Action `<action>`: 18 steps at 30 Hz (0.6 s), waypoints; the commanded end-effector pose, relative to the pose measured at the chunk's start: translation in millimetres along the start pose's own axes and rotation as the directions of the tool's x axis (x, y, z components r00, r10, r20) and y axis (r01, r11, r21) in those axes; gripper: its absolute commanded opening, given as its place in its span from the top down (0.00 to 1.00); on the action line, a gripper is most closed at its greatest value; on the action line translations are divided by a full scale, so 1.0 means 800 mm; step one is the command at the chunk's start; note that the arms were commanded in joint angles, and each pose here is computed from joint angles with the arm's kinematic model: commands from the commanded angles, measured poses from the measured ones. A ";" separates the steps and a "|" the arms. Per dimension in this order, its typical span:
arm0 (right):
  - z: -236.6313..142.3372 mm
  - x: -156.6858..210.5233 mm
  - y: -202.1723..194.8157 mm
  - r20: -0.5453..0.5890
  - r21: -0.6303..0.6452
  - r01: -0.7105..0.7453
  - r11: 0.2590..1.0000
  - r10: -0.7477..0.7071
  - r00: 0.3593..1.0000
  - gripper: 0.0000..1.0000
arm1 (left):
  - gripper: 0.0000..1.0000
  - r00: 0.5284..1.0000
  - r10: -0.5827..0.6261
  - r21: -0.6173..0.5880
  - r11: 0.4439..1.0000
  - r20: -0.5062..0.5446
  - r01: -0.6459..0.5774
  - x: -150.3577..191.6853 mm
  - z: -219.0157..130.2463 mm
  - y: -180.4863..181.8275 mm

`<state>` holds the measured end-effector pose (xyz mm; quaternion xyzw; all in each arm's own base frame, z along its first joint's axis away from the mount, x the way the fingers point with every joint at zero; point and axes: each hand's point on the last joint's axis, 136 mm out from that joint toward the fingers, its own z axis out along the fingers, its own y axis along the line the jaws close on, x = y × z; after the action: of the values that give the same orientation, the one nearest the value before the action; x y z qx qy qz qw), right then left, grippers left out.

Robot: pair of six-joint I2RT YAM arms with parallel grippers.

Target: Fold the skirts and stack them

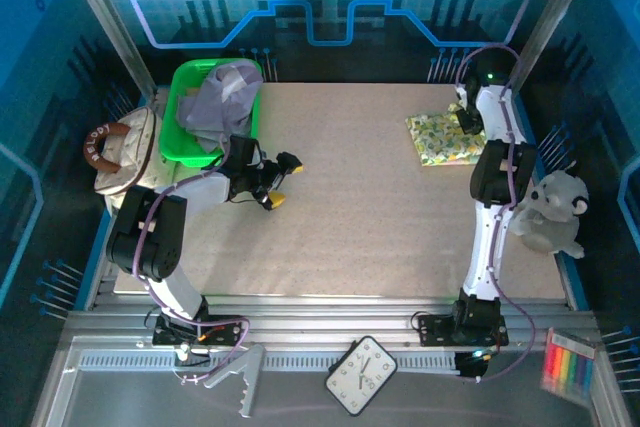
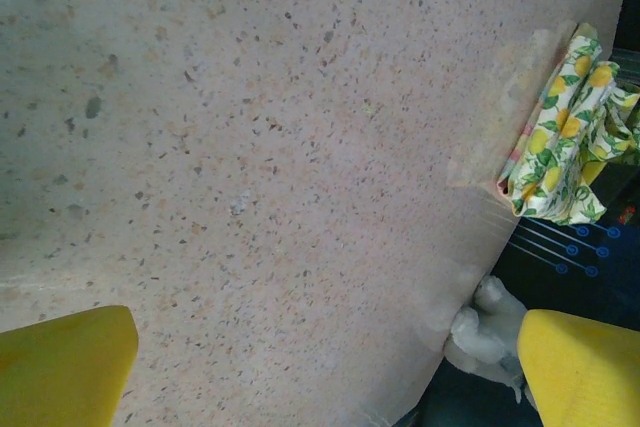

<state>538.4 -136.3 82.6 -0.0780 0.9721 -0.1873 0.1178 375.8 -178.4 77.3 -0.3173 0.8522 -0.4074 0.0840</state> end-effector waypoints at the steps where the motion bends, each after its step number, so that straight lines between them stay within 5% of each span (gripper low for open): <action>1: 0.007 -0.006 -0.007 0.024 -0.004 -0.053 0.999 0.053 0.998 0.87 | 0.01 1.000 -0.009 -0.032 0.999 0.004 0.010 0.004 -0.005 0.012; 5: -0.003 0.004 -0.035 -0.006 0.076 -0.173 0.982 0.174 0.985 0.67 | 0.01 1.000 -0.007 -0.028 1.000 0.001 0.007 0.005 -0.005 0.010; 12: -0.059 0.022 -0.067 0.026 0.092 -0.373 0.923 0.372 0.928 0.52 | 0.01 1.000 -0.005 -0.031 0.999 -0.002 0.005 0.004 -0.003 0.011; 16: -0.090 0.016 -0.031 0.039 -0.116 -0.416 0.902 0.423 0.905 0.27 | 0.01 1.000 -0.008 -0.029 1.000 -0.008 0.008 0.003 0.000 0.011; 18: -0.095 0.009 -0.004 0.030 -0.241 -0.423 0.873 0.443 0.896 0.23 | 0.01 1.000 -0.010 -0.028 1.000 -0.011 0.010 0.003 0.002 0.011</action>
<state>514.6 -147.8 125.1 0.1004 0.9732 -0.1364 0.1553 372.9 -177.4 74.5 -0.3211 0.8540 -0.4019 0.0778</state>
